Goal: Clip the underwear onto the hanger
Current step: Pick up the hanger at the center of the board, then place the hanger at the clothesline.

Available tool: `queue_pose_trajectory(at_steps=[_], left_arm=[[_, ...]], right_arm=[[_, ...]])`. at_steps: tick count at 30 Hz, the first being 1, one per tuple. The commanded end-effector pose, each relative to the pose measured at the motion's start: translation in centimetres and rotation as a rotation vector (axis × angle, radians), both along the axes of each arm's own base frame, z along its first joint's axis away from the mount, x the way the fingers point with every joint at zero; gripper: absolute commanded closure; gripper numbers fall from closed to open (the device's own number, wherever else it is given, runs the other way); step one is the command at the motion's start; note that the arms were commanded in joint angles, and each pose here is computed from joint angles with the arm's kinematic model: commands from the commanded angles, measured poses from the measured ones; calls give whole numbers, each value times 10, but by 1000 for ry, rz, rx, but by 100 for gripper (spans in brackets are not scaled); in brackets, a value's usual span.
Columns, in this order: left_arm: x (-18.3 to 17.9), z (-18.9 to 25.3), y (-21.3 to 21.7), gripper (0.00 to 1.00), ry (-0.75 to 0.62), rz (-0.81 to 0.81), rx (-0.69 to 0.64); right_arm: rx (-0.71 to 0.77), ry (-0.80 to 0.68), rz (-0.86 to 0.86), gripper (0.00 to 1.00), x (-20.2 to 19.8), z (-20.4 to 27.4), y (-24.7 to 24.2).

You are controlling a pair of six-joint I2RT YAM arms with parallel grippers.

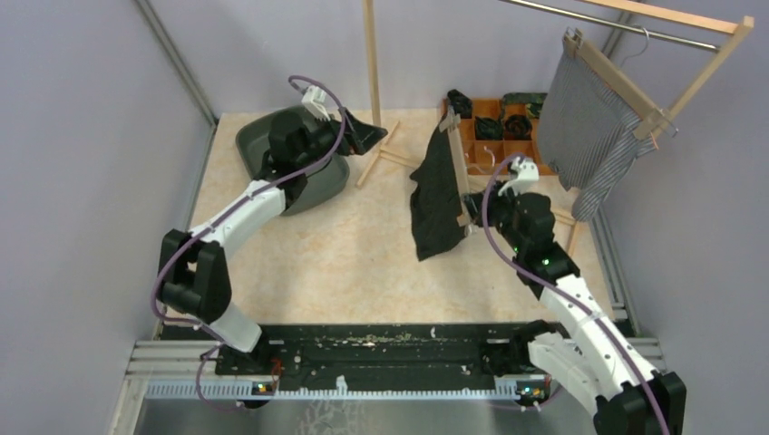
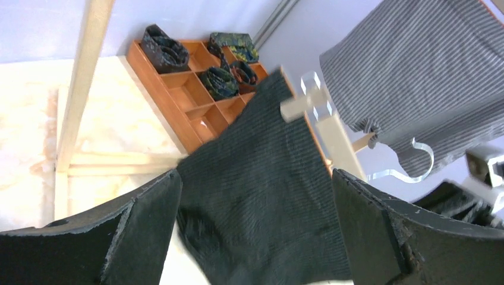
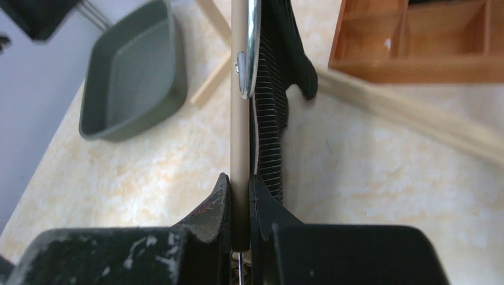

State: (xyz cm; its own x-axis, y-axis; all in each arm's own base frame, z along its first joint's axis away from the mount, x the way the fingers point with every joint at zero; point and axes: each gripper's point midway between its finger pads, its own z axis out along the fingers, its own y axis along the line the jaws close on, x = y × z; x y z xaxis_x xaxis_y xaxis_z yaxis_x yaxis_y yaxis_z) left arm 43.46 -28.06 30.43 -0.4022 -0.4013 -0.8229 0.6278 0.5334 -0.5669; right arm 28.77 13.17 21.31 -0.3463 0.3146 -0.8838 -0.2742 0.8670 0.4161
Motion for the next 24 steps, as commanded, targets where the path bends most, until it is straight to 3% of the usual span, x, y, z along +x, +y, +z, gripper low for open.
queue_pose_trajectory(at_steps=[1,12,24], left_arm=[[-25,-18,1,0,64,35,129],[-83,-33,2,0,63,51,182],[-115,-43,15,0,74,70,169]], right_arm=[[-38,-187,-66,100,29,89,-8],[-99,-351,-84,100,80,198,1],[-124,-488,-137,100,131,286,2]])
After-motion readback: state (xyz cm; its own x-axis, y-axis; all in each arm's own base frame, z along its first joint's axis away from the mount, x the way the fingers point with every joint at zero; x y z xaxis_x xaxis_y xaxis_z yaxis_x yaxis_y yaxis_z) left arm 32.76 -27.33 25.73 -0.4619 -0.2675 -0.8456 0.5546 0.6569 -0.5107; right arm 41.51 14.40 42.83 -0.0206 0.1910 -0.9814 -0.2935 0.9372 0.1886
